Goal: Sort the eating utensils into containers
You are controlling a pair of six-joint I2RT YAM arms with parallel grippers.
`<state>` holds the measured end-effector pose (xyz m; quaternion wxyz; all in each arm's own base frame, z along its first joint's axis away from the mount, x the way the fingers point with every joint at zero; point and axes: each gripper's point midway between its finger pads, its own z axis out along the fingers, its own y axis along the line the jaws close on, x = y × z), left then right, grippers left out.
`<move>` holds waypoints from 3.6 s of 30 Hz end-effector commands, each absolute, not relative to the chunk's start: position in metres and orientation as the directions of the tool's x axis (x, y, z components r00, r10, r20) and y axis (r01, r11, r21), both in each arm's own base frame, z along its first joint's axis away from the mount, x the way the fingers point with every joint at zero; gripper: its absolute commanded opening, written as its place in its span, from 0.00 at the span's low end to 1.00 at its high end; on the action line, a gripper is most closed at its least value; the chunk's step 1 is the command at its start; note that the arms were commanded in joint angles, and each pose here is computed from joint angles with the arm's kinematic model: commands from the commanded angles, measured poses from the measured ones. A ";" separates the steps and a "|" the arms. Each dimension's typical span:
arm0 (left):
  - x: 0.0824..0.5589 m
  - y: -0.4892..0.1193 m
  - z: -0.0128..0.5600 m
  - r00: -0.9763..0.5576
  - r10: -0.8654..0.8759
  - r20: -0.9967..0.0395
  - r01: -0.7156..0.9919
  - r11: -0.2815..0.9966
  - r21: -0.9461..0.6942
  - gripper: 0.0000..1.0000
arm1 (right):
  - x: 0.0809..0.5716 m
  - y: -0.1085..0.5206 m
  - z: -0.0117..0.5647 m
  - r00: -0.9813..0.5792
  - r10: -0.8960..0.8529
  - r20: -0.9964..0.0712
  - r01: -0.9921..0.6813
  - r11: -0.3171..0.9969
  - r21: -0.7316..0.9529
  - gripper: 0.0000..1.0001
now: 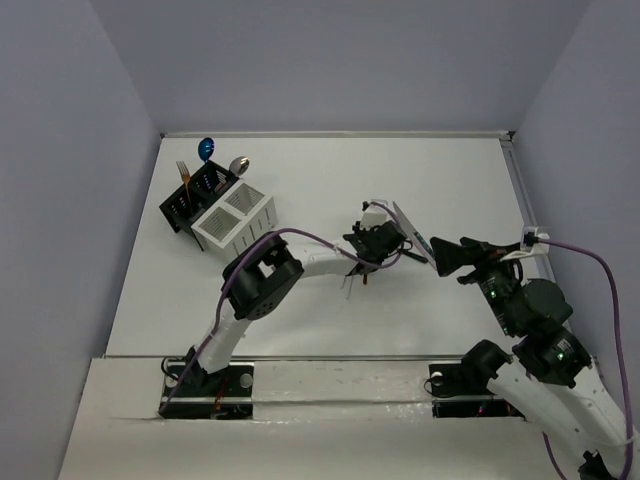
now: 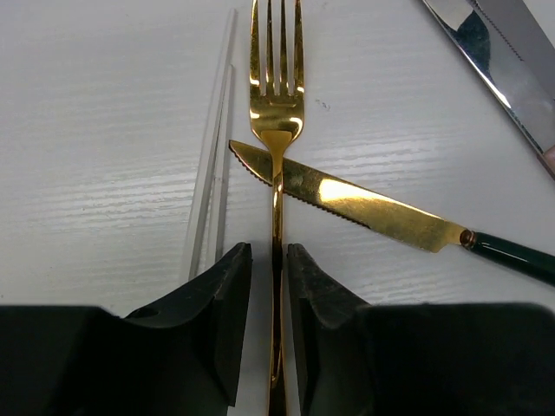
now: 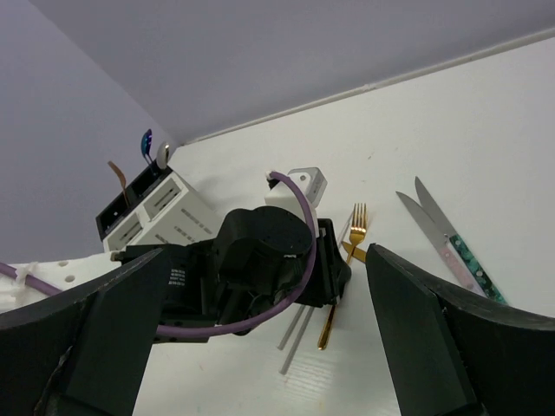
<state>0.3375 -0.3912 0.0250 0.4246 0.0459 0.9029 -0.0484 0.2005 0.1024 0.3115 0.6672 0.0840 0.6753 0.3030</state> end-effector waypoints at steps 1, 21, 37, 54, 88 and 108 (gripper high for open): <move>0.341 -0.393 0.025 -0.632 0.110 -0.767 0.148 0.989 0.020 0.25 | 0.201 0.104 0.317 -0.084 0.528 -0.845 -0.307 0.793 0.527 1.00; 0.352 -0.396 0.063 -0.585 0.104 -0.805 0.193 0.981 -0.014 0.00 | 0.206 0.107 0.322 -0.075 0.517 -0.853 -0.312 0.800 0.512 1.00; 0.382 -0.226 0.277 -0.109 -0.291 -0.951 -0.103 0.954 -0.280 0.00 | 0.216 0.127 0.302 -0.122 0.496 -0.860 -0.340 0.793 0.505 1.00; 0.406 0.085 0.350 0.140 0.084 -0.987 -0.698 0.715 -0.038 0.00 | 0.219 0.134 0.289 -0.119 0.498 -0.859 -0.368 0.781 0.504 1.00; 0.462 0.124 0.236 -0.060 0.179 -0.982 -0.778 0.608 0.158 0.00 | 0.232 0.137 0.267 -0.096 0.498 -0.862 -0.350 0.793 0.498 1.00; 0.442 0.105 0.219 -0.093 0.192 -0.977 -0.770 0.608 0.193 0.17 | 0.235 0.149 0.261 -0.143 0.474 -0.869 -0.368 0.790 0.491 1.00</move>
